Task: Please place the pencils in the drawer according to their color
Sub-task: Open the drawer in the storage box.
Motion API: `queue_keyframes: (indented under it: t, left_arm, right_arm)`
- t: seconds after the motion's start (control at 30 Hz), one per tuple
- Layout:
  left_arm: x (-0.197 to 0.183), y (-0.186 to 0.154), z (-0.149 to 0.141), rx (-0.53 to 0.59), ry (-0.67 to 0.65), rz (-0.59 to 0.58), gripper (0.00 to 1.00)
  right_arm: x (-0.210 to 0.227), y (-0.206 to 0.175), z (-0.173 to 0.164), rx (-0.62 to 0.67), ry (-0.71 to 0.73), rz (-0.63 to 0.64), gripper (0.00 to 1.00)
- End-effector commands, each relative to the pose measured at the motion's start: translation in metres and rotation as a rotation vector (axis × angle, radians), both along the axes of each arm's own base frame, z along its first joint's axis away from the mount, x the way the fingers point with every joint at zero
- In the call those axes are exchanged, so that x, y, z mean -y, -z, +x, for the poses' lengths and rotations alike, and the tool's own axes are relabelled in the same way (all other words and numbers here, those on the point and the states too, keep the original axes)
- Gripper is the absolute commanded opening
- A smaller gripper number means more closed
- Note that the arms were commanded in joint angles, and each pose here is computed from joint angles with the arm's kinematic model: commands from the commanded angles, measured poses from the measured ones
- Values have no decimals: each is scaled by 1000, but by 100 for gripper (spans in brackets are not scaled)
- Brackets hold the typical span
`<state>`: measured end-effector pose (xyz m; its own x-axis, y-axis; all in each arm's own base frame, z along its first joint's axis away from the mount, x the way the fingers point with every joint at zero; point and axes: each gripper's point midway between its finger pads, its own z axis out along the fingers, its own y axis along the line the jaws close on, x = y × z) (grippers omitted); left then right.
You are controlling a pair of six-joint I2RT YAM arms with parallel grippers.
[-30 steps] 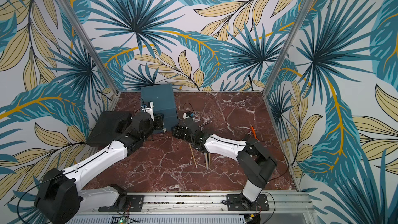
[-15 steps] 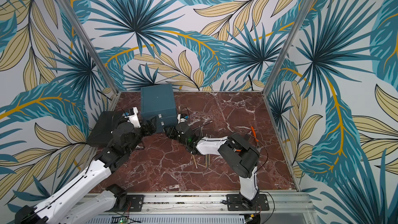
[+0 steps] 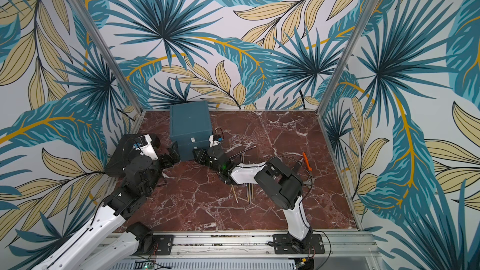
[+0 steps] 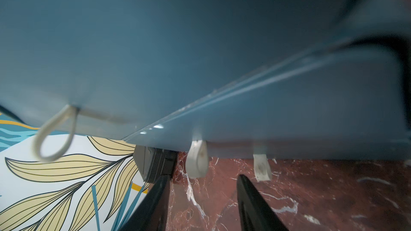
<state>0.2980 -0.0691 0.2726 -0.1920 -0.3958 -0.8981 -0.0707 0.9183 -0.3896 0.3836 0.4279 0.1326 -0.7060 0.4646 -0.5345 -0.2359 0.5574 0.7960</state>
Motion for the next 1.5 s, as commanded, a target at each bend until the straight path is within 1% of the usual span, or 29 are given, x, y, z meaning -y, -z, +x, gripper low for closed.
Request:
queue_keyframes:
  t: [0.0,0.13,0.2,0.37,0.47,0.77,1.13,1.47]
  left_arm:
    - [-6,5,0,-13,-23,32,100]
    - [-5,5,0,-15,-22,32,100]
    - [-5,5,0,-16,-20,33,100]
    - [-5,8,0,-24,-22,29,100]
    - [-5,9,0,-27,-21,27,100]
    - [-5,10,0,-30,-22,20,100]
    - [-1,9,2,-28,-5,11,100]
    - [3,9,4,-26,7,5,100]
  right_arm:
    - [-5,-5,7,22,16,14,50]
    - [-9,-2,9,17,13,23,43]
    - [-8,-2,10,16,18,22,37]
    - [-3,-2,12,15,38,9,27]
    - [-1,0,14,8,48,0,18]
    - [0,4,10,-5,32,3,0]
    - [13,-9,-16,21,22,-10,0]
    - [23,-7,-56,-25,-29,-51,0]
